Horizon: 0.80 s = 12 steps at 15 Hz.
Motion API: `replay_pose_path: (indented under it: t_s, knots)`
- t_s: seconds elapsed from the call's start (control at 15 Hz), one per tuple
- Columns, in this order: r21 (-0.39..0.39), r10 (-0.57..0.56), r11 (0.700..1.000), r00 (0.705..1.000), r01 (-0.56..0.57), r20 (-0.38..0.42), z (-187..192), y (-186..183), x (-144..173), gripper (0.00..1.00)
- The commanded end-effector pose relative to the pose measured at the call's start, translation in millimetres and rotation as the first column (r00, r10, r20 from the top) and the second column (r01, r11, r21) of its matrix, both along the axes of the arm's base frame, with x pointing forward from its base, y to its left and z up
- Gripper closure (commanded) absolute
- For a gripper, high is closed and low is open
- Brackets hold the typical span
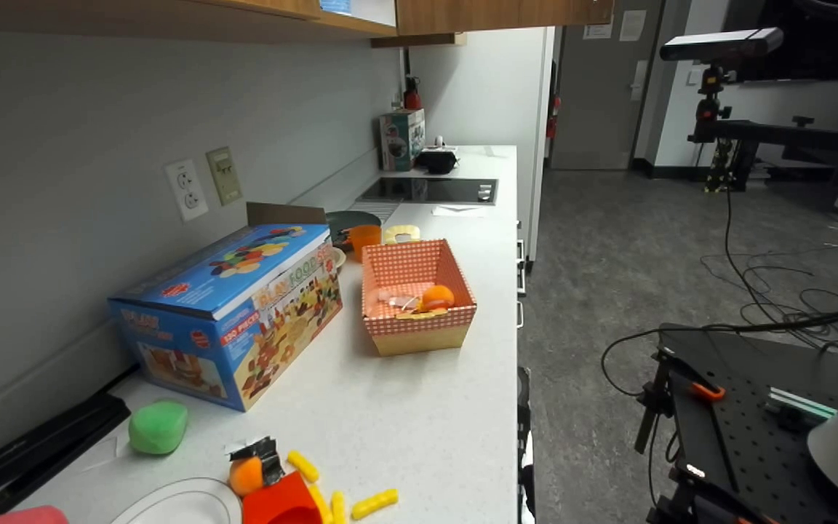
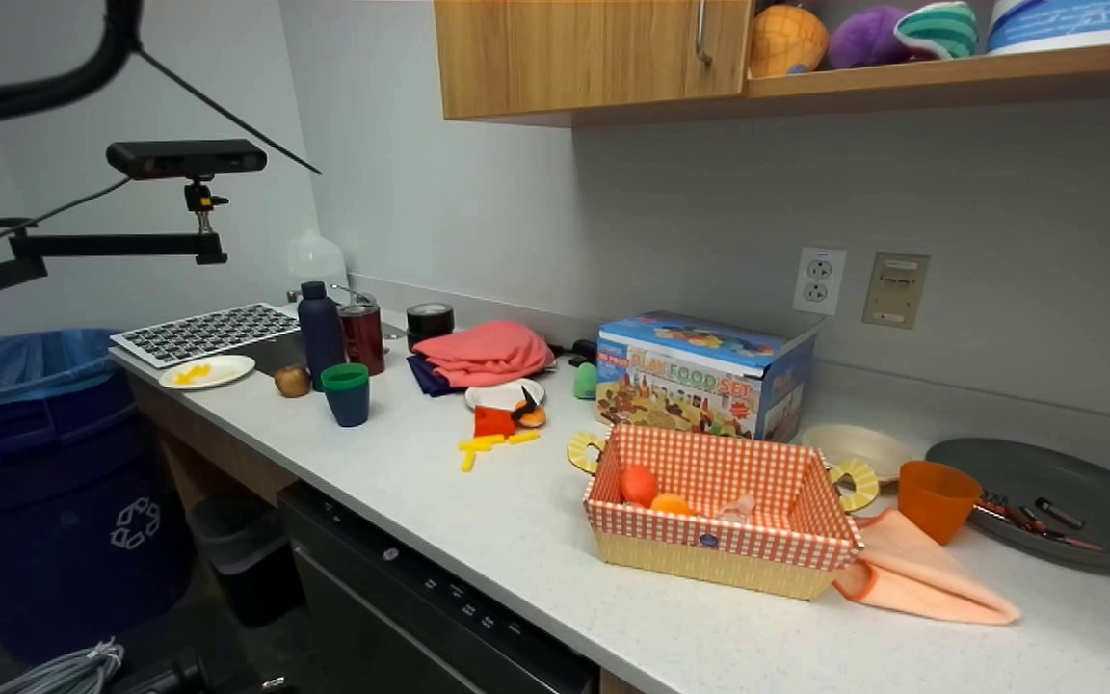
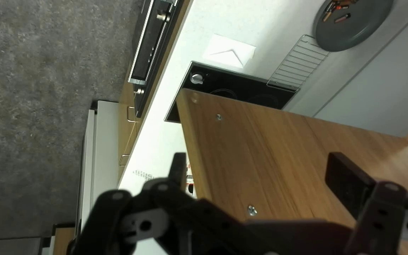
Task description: Open the overhead cabinet door, pick up some plush toys from the basket and put them in the open cabinet, and then close the cabinet
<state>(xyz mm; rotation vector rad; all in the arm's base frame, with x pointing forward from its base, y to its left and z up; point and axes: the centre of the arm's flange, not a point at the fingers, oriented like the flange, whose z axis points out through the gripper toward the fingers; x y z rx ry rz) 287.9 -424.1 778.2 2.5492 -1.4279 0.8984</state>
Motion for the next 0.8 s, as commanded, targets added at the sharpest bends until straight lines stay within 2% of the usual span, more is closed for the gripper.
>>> replay_pose_path:
  t_s: [0.0,0.47,0.6,0.73]
  knots:
    - [-0.033,-0.014,0.999,1.000,0.014,0.019,0,-4,7,0.00]
    - [-0.139,-0.112,0.983,0.991,0.121,0.071,-4,-65,31,0.00]
    - [-0.115,-0.099,0.988,0.992,0.108,0.082,-6,-74,32,0.00]
    - [-0.046,-0.048,0.998,0.995,0.053,0.089,-8,-77,35,0.00]
